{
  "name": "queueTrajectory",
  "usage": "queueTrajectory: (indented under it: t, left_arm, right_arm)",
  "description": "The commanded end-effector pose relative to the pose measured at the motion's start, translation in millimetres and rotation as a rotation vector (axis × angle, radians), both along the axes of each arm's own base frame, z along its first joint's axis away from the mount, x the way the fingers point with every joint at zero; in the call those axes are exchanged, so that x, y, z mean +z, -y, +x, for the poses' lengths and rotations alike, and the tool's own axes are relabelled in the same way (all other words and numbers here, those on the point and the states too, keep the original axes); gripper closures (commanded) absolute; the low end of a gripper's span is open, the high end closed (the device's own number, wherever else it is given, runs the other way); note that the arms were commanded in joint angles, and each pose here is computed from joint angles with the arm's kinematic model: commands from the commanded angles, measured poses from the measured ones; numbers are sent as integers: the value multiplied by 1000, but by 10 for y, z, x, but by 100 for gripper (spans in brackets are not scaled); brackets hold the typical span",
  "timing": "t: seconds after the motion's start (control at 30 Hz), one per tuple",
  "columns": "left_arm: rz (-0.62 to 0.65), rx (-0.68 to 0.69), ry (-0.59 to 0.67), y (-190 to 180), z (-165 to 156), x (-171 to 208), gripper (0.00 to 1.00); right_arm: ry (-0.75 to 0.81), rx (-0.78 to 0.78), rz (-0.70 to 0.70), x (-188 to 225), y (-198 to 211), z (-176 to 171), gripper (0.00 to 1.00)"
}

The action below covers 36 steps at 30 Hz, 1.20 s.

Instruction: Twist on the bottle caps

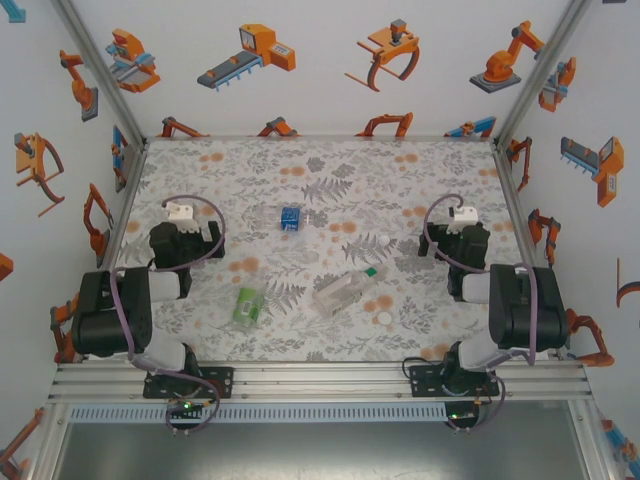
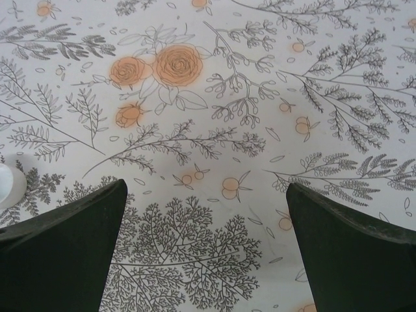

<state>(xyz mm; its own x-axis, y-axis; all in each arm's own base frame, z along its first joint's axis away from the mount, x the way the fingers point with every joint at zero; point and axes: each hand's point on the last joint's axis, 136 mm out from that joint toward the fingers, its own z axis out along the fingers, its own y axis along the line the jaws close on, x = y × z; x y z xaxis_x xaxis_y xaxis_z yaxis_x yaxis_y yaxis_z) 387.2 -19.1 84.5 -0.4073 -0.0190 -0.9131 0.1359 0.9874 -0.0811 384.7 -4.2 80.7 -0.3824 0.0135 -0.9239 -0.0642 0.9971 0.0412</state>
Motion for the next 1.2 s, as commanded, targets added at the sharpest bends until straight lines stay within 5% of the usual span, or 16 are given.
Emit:
queueTrajectory:
  t: [0.0, 0.37, 0.63, 0.8, 1.17]
  left_arm:
    - [-8, 41, 9, -62, 75, 250, 3]
    - [22, 157, -81, -187, 29, 603, 3]
    - [-3, 169, -88, -164, -140, 1073, 3]
    - [-26, 112, -106, -62, -247, 1318, 3]
    - [5, -63, -244, 186, -441, 1366, 0]
  right_arm:
    - [42, -31, 4, 261, 42, 63, 2]
    - [-67, -49, 98, 649, -79, -97, 8]
    - [-344, -200, 408, 785, -289, -281, 22]
    - [-508, -298, 611, 719, -517, -464, 28]
    - [-733, -542, 655, 602, -951, -823, 25]
